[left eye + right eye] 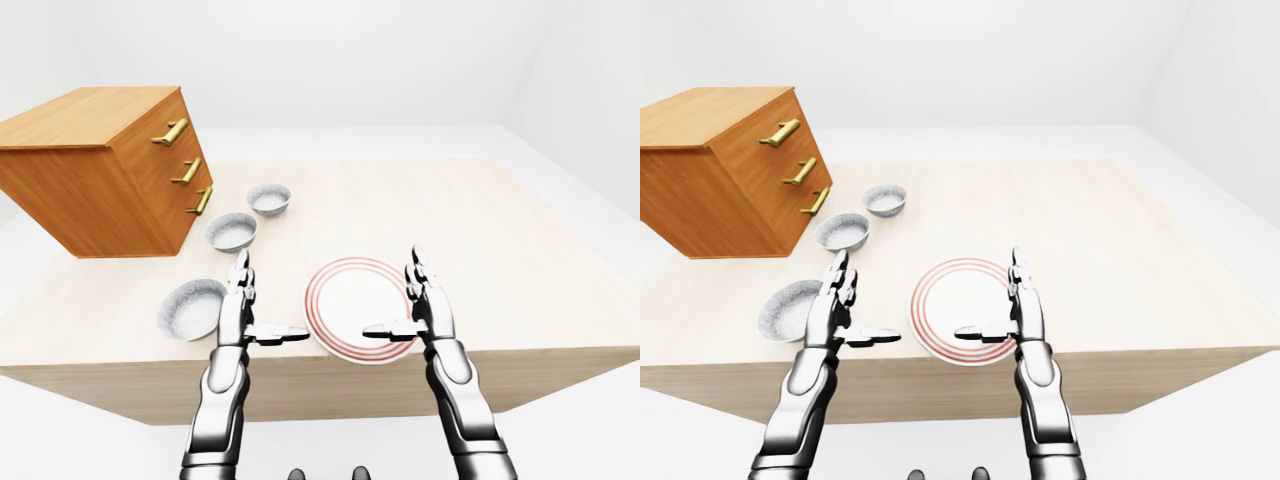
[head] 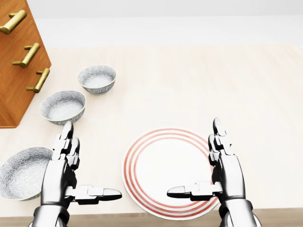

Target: Put the bowl in the middle on the plate.

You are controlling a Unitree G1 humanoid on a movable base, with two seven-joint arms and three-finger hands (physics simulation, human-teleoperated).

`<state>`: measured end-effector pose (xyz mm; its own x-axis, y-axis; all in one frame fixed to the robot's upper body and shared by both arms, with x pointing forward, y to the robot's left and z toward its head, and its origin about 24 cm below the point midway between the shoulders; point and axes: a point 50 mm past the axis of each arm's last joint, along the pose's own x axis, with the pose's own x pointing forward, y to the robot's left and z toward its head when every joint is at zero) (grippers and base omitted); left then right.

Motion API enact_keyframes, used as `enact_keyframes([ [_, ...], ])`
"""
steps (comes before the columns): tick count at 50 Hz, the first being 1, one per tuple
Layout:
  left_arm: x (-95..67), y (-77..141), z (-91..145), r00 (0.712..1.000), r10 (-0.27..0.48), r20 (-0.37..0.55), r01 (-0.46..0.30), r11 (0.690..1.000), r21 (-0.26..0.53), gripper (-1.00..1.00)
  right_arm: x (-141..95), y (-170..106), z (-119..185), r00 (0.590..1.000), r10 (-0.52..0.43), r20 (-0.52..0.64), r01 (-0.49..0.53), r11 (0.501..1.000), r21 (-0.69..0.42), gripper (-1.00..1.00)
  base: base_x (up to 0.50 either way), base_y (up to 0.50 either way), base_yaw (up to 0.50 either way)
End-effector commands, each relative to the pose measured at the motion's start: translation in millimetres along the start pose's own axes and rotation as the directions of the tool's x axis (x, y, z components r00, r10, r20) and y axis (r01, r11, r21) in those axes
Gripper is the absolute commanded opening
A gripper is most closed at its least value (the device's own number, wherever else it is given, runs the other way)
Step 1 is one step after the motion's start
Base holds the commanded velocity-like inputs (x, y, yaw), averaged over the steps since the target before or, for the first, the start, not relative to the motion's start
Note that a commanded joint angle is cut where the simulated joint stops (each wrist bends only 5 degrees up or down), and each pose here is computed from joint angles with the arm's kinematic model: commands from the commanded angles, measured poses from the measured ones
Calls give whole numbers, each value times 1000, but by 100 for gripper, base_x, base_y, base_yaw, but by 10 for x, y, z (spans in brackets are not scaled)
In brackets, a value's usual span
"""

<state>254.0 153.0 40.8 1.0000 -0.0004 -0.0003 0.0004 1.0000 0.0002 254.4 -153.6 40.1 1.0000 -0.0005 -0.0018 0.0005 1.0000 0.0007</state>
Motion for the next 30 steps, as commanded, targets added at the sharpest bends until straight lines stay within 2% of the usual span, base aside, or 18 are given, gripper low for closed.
enact_keyframes([
  [1,-1,67,3,1000,0,0,0,1000,1,100,10,-75,-20,1000,0,-4,0,1000,-1,100,0,0,0],
  [24,-5,71,-7,1000,3,-3,-3,1000,2,100,-81,-52,26,1000,4,-11,-5,999,-40,100,0,0,0],
  [28,4,73,-16,1000,5,-9,-5,1000,5,100,-41,-74,89,1000,-14,-5,13,999,-40,100,0,0,0],
  [29,16,84,-32,1000,11,-10,-11,1000,5,100,-12,-124,237,999,-23,44,25,999,-40,100,0,0,0],
  [30,15,85,-28,1000,12,-10,-12,1000,4,100,19,-134,263,998,-28,54,30,999,-40,100,0,0,0],
])
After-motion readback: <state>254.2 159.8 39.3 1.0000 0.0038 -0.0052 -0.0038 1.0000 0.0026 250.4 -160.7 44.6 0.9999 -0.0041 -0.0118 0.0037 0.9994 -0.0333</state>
